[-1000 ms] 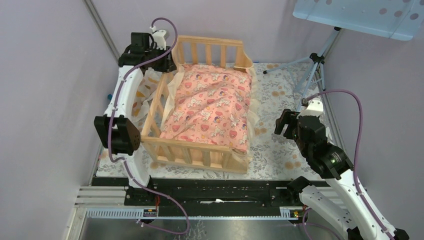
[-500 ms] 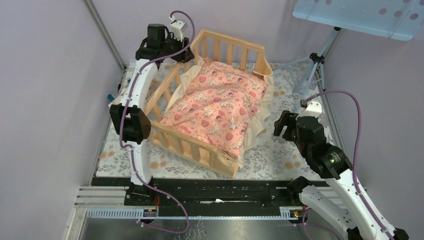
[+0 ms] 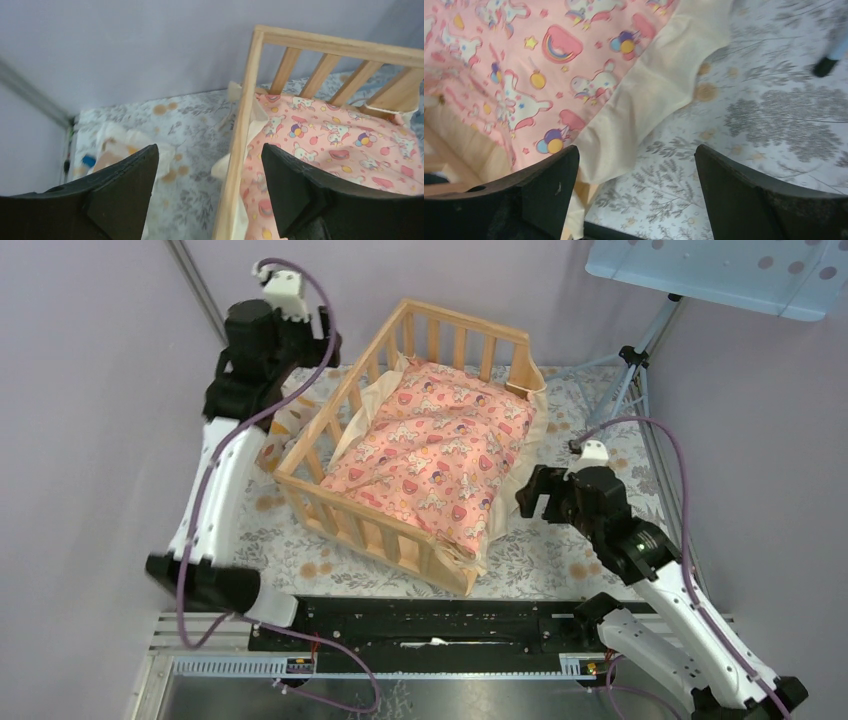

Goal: Set up the pet bed
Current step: Adjust the bed frame at the center of the board.

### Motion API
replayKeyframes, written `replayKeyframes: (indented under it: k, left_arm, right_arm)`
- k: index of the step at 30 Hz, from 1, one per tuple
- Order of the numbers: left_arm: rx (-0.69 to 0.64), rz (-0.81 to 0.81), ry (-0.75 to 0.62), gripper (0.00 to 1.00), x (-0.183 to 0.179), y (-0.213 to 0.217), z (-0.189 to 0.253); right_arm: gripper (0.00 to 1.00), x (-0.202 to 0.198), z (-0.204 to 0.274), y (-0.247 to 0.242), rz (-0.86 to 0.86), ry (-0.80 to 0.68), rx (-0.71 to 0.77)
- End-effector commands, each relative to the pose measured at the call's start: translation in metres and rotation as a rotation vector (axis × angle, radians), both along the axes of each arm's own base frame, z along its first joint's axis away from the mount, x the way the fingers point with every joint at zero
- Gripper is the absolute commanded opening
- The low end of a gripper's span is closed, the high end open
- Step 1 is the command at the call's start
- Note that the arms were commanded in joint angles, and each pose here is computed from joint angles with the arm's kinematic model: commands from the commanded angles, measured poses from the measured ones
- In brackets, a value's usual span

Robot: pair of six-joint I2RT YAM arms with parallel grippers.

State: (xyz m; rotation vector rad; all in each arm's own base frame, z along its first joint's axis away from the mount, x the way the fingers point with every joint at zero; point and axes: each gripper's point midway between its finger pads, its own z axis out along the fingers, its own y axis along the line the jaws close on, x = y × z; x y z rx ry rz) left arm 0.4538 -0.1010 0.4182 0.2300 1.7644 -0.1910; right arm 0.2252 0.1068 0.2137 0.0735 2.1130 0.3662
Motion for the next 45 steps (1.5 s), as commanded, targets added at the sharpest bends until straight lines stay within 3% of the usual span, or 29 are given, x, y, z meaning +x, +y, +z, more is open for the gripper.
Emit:
replayKeyframes:
  k: [1, 4, 12, 20, 23, 26, 35, 41, 45]
  left_arm:
    - [-0.105, 0.230, 0.055, 0.83, -0.066, 0.043, -0.006]
    - [-0.132, 0.274, 0.100, 0.83, -0.110, 0.054, -0.024]
    - [-0.102, 0.471, 0.260, 0.82, -0.195, 0.096, -0.067]
    - [-0.212, 0.199, 0.359, 0.81, -0.231, 0.048, -0.100]
    - [-0.185, 0.150, 0.369, 0.78, -0.225, 0.042, -0.109]
    - [-0.137, 0.142, 0.381, 0.68, -0.212, 0.042, -0.121]
    - [0.018, 0.249, 0.360, 0.15, -0.161, 0.064, -0.135]
    - [0.086, 0.294, 0.313, 0.10, -0.109, 0.076, -0.139]
    - [0.060, 0.359, 0.295, 0.11, -0.071, 0.100, -0.137]
  right_arm:
    - [0.95, -0.002, 0.000, 0.057, 0.247, 0.043, 0.151]
    - [0.96, 0.004, -0.005, 0.074, 0.277, 0.067, 0.211]
    - [0.97, 0.018, -0.013, 0.073, 0.248, 0.066, 0.175]
    - [0.98, 0.019, -0.026, 0.071, 0.256, 0.081, 0.138]
    - [0.98, 0.020, -0.026, 0.071, 0.256, 0.079, 0.129]
    - [0.98, 0.020, -0.028, 0.070, 0.250, 0.080, 0.123]
    - [0.98, 0.021, -0.030, 0.060, 0.218, 0.075, 0.089]
    - [0.98, 0.021, -0.028, 0.060, 0.220, 0.072, 0.085]
    - [0.98, 0.018, -0.025, 0.061, 0.239, 0.074, 0.085]
